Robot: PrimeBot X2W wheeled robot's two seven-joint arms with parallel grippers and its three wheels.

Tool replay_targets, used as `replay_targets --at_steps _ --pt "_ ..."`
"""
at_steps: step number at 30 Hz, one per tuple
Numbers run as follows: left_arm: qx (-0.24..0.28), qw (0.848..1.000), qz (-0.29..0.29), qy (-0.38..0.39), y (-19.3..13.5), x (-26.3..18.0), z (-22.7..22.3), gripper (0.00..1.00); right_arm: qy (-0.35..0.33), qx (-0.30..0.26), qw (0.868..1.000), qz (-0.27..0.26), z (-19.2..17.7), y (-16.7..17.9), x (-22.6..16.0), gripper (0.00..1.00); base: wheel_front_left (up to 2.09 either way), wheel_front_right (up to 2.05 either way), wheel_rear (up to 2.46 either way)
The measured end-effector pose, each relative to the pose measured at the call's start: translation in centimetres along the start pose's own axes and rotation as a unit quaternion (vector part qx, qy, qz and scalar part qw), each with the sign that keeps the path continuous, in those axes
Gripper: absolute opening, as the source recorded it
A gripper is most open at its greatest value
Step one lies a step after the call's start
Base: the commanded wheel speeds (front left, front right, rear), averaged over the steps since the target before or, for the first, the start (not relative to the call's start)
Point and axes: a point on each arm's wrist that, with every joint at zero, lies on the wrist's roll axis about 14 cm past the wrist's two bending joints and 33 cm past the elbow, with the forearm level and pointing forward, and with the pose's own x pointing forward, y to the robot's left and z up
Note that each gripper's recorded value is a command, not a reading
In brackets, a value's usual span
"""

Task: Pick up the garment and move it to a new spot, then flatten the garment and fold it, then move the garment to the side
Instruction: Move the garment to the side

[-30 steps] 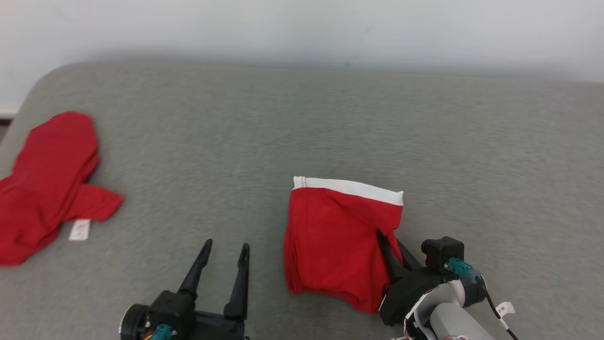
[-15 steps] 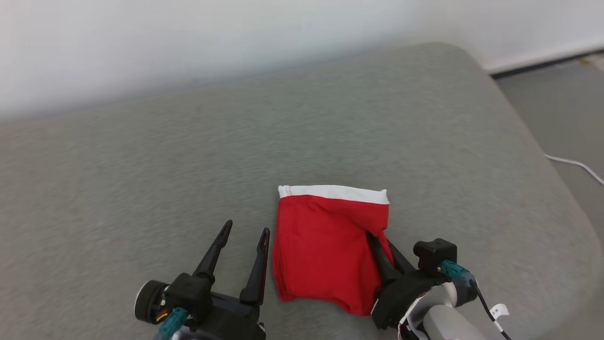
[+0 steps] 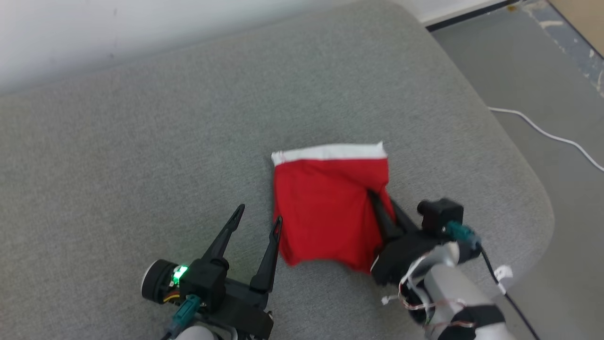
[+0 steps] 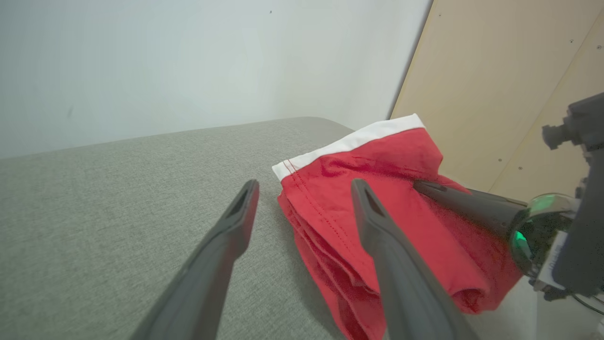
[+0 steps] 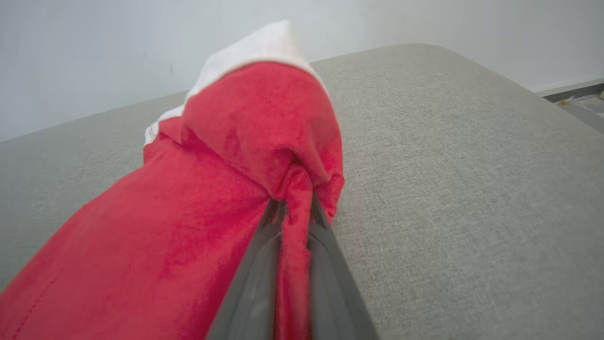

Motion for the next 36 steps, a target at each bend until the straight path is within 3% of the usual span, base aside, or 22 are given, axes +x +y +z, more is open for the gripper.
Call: replay_targets --at_steps 8,16,26,29,30,31,32,36 --pt "0.011 1.000 0.018 -0.003 2.9 0.6 -0.7 1.00 0.016 -0.073 0.997 -0.015 1.6 -2.5 5.4 0.00 0.00 0.00 0.00" --pt "0.013 0.996 0.091 0.007 8.7 -1.3 -2.2 1.00 0.058 -0.166 0.983 -0.048 2.1 -7.5 10.7 0.00 0.00 0.00 0.00" --pt "0.012 0.989 0.146 0.018 12.5 -3.7 -3.5 1.00 0.097 -0.239 0.960 -0.112 2.2 -14.5 12.6 0.00 0.00 0.00 0.00" --pt "0.012 0.987 0.157 0.018 13.1 -4.1 -3.5 1.00 0.101 -0.262 0.953 -0.116 2.4 -15.2 12.9 0.00 0.00 0.00 0.00" --pt "0.012 0.987 0.160 0.018 13.4 -4.2 -3.6 1.00 0.098 -0.267 0.951 -0.117 2.7 -15.3 13.0 0.34 0.00 0.00 0.00" --pt "0.013 0.986 0.163 0.018 13.5 -4.3 -3.5 1.00 0.093 -0.265 0.952 -0.123 3.0 -15.5 13.0 0.88 0.00 0.00 0.00" --pt "0.013 0.986 0.164 0.018 13.6 -4.3 -3.5 1.00 0.093 -0.264 0.952 -0.127 3.2 -15.7 12.9 1.00 0.00 0.00 0.00" --pt "0.019 0.986 0.168 0.018 13.7 -4.6 -3.1 1.00 0.055 -0.257 0.952 -0.158 6.1 -17.0 12.4 1.00 0.00 0.00 0.00"
